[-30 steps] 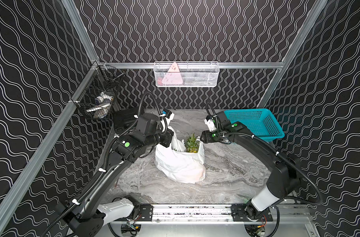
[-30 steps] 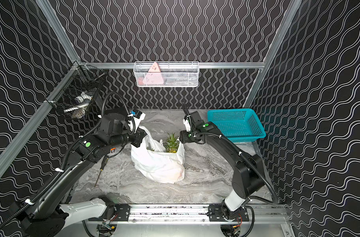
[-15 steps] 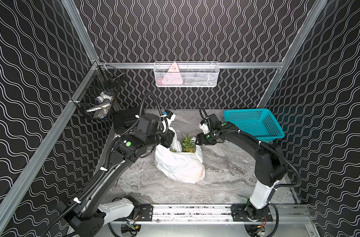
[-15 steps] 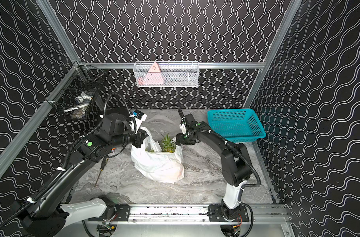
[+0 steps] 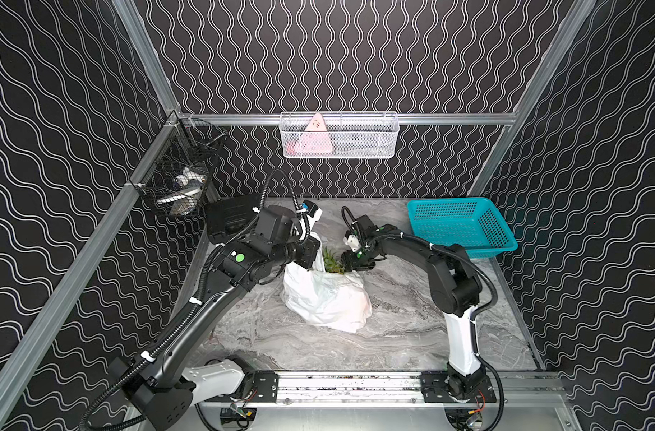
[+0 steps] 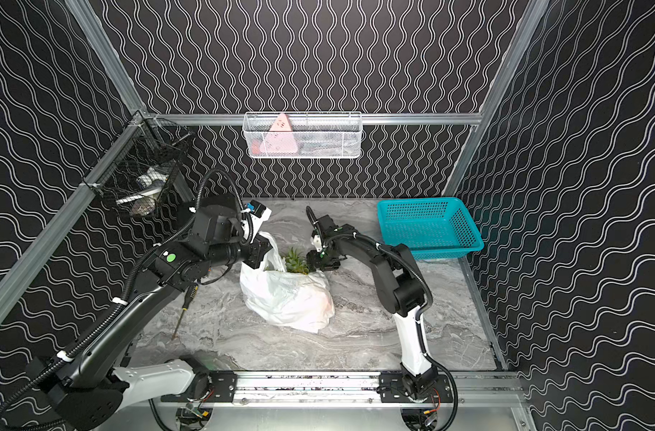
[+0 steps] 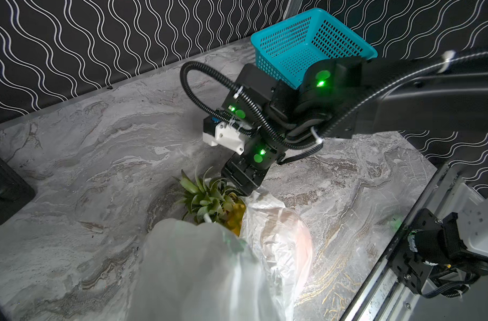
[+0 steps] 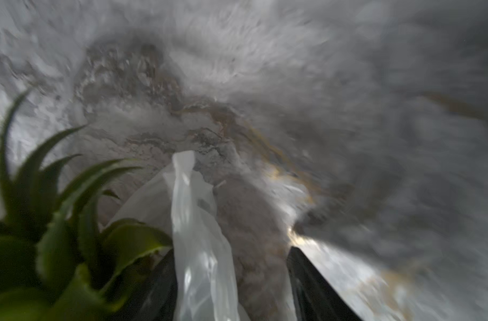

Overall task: Place the pineapple into a plastic bag & tie a knot
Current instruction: Adjust the plastic bag at the center of the board.

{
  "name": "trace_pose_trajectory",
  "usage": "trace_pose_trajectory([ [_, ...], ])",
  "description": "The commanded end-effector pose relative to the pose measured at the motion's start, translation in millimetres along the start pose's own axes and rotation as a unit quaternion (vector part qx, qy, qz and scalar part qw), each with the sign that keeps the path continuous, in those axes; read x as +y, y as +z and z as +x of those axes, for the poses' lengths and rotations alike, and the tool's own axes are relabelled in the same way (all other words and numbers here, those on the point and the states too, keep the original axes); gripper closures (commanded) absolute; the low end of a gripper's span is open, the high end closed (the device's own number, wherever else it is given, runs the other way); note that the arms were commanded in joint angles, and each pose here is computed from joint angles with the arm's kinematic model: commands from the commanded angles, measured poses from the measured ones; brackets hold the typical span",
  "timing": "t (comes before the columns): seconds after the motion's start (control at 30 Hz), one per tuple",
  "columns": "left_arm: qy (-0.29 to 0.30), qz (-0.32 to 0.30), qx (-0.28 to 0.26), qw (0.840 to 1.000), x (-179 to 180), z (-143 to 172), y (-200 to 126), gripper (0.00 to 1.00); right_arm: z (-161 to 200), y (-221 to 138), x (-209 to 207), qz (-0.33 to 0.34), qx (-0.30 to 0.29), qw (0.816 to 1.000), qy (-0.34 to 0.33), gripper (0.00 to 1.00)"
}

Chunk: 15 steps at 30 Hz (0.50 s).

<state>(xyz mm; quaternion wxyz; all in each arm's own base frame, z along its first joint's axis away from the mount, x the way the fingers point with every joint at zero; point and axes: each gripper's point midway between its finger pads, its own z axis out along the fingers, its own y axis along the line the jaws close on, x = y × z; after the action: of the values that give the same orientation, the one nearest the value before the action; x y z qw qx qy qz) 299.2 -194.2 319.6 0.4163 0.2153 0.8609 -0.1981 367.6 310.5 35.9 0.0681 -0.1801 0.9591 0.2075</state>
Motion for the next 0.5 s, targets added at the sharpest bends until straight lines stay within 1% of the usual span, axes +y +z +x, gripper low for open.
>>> trace_pose_trajectory([
  [0.0,0.013,-0.002,-0.004,1.000,1,-2,3,1.00,11,15,15,-0.014,0.035,0.998,-0.053,0.42],
  [0.07,0.011,-0.007,0.005,1.000,4,5,7,1.00,16,25,13,0.002,0.057,0.996,-0.071,0.56],
  [0.13,0.009,-0.009,0.013,1.000,6,12,11,1.00,19,32,11,0.010,0.067,0.994,-0.085,0.78],
  [0.2,0.008,-0.013,0.019,1.000,7,17,12,1.00,13,31,3,0.039,0.055,0.993,-0.094,1.00],
  [0.27,0.005,-0.023,0.018,1.000,11,18,11,1.00,-2,19,-20,0.115,0.016,0.989,-0.093,1.00],
  [0.3,0.004,-0.031,0.017,0.999,14,18,10,1.00,-15,2,-32,0.160,-0.019,0.983,-0.089,1.00],
  [0.33,0.004,-0.035,0.015,0.999,15,16,8,1.00,-25,-15,-40,0.185,-0.053,0.978,-0.079,1.00],
  [0.4,0.006,-0.034,0.006,0.999,13,10,4,1.00,-45,-65,-61,0.249,-0.135,0.957,-0.057,1.00],
  [0.43,0.006,-0.031,0.001,1.000,12,5,2,1.00,-53,-98,-65,0.276,-0.178,0.943,-0.058,1.00],
  [0.47,0.006,-0.027,-0.005,1.000,10,0,0,1.00,-57,-120,-70,0.302,-0.203,0.930,-0.058,1.00],
])
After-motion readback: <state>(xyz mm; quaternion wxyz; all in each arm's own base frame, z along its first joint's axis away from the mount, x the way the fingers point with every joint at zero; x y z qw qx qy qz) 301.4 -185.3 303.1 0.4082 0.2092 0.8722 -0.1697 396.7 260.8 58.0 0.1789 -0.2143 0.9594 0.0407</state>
